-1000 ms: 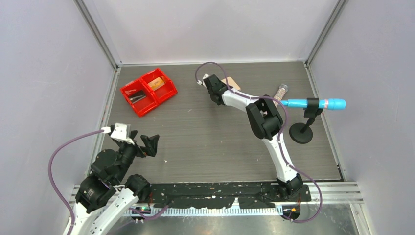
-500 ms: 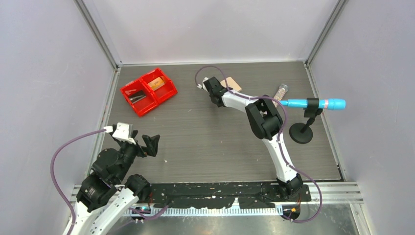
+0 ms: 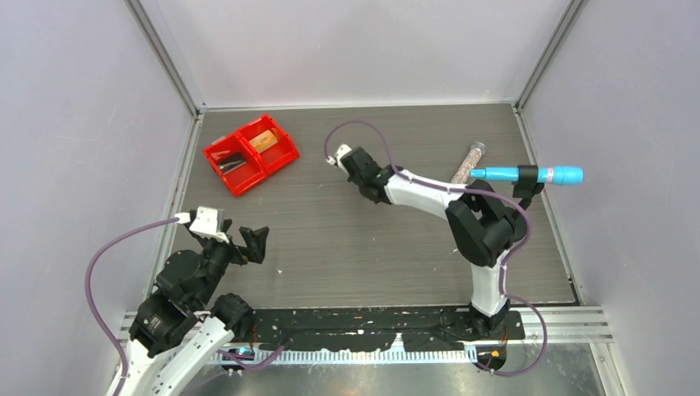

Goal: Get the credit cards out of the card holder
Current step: Open the card holder at the center of the board.

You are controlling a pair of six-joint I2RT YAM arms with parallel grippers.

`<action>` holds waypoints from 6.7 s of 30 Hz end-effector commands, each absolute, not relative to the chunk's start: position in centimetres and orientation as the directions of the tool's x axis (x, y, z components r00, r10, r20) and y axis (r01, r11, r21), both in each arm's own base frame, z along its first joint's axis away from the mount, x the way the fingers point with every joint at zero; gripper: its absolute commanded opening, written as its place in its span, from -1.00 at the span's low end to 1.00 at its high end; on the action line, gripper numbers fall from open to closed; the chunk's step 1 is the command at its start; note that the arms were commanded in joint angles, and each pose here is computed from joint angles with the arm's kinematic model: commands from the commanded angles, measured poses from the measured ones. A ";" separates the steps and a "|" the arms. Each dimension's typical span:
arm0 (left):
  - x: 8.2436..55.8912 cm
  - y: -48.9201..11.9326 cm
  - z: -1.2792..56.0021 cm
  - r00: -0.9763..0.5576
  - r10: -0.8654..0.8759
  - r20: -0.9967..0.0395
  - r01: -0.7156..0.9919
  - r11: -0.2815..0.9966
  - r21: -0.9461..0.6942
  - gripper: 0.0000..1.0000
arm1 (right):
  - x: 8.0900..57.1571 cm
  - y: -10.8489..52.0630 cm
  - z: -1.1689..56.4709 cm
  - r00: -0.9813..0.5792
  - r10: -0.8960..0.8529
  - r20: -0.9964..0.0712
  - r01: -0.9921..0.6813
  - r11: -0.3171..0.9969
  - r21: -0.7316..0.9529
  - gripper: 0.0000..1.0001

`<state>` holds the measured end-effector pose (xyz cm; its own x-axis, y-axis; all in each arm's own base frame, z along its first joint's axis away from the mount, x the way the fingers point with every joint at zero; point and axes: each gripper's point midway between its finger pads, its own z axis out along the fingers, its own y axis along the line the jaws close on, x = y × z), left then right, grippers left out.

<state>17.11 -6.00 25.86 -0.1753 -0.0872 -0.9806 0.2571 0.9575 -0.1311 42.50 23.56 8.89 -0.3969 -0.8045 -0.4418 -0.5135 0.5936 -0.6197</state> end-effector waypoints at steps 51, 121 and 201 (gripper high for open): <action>16.7 -20.0 13.1 -0.796 -0.235 -0.558 0.253 0.708 -0.660 0.67 | 21.7 28.4 6.2 -0.748 -0.254 -0.613 -0.563 0.731 0.385 0.18; 15.5 -25.5 4.3 -0.875 0.098 -0.474 0.239 0.939 -0.247 -0.22 | 14.8 30.7 6.6 -0.803 0.086 -0.590 -0.388 0.676 0.626 -0.89; 14.9 -26.3 9.6 -0.819 -0.129 -0.559 0.280 0.761 -0.586 -1.00 | 13.9 30.6 4.9 -0.707 -0.163 -0.688 -0.412 0.886 0.214 0.89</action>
